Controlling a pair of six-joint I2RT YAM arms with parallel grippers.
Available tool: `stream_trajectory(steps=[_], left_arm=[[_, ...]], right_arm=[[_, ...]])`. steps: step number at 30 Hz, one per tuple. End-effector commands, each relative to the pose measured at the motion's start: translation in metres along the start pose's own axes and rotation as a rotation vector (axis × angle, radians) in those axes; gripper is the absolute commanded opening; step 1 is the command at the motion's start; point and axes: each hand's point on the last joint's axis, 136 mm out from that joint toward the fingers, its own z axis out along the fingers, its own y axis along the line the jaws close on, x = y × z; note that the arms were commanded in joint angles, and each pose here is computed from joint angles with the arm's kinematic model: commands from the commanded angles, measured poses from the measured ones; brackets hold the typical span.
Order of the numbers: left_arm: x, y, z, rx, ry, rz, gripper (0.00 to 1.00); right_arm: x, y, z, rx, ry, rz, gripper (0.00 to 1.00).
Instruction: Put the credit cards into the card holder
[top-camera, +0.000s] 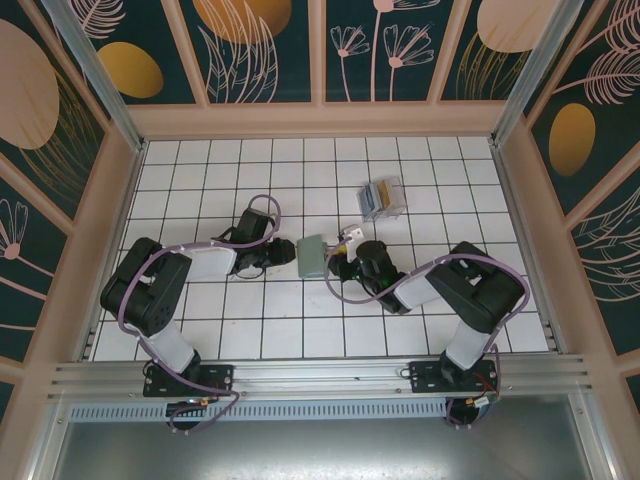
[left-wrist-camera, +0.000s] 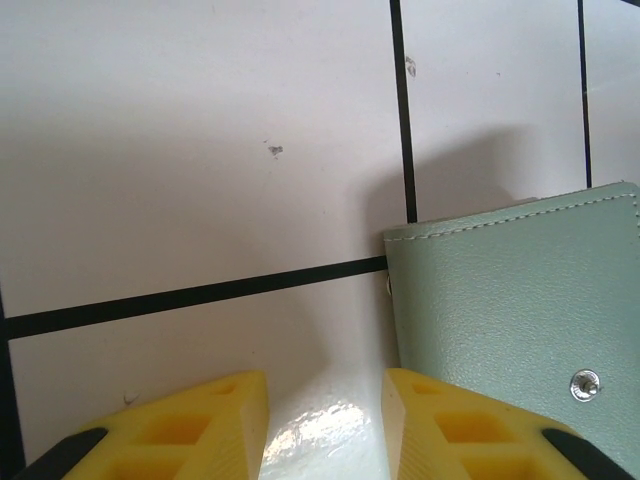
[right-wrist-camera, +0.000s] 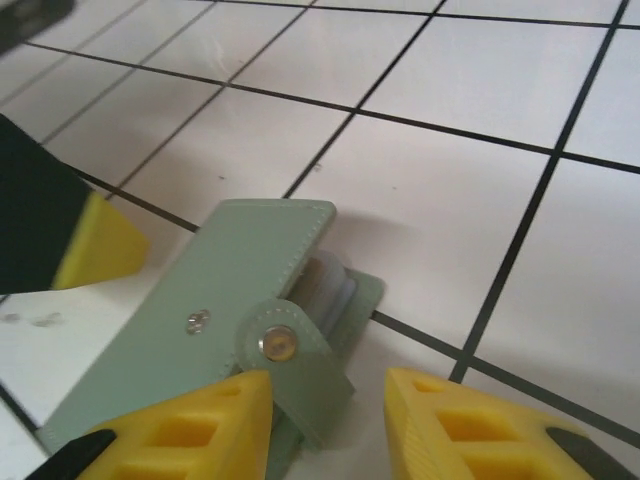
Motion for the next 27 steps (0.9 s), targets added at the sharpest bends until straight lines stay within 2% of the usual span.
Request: stream_trajectory(steps=[1,6,13,17,21,27], left_arm=[[-0.005,-0.01,0.007,0.012,-0.009,0.023,0.37],[-0.011,-0.011,0.012,-0.038,-0.018,0.059,0.37],[-0.015,-0.019,0.023,-0.074,-0.007,0.107,0.38],[-0.016,-0.019,0.027,-0.089,-0.001,0.114,0.39],[-0.008,-0.02,0.028,-0.085,0.014,0.101,0.39],[0.005,-0.019,0.026,-0.06,0.034,0.08,0.39]], right_arm=[[-0.028,0.015,-0.016,-0.131,-0.081,0.093,0.37],[-0.034,0.012,-0.024,-0.13,-0.016,0.199,0.4],[-0.023,0.022,-0.015,-0.131,0.172,0.42,0.43],[-0.005,0.005,-0.006,0.012,0.294,0.537,0.43],[0.007,0.01,0.001,0.057,0.418,0.64,0.42],[0.016,-0.001,0.003,0.259,0.505,0.602,0.42]])
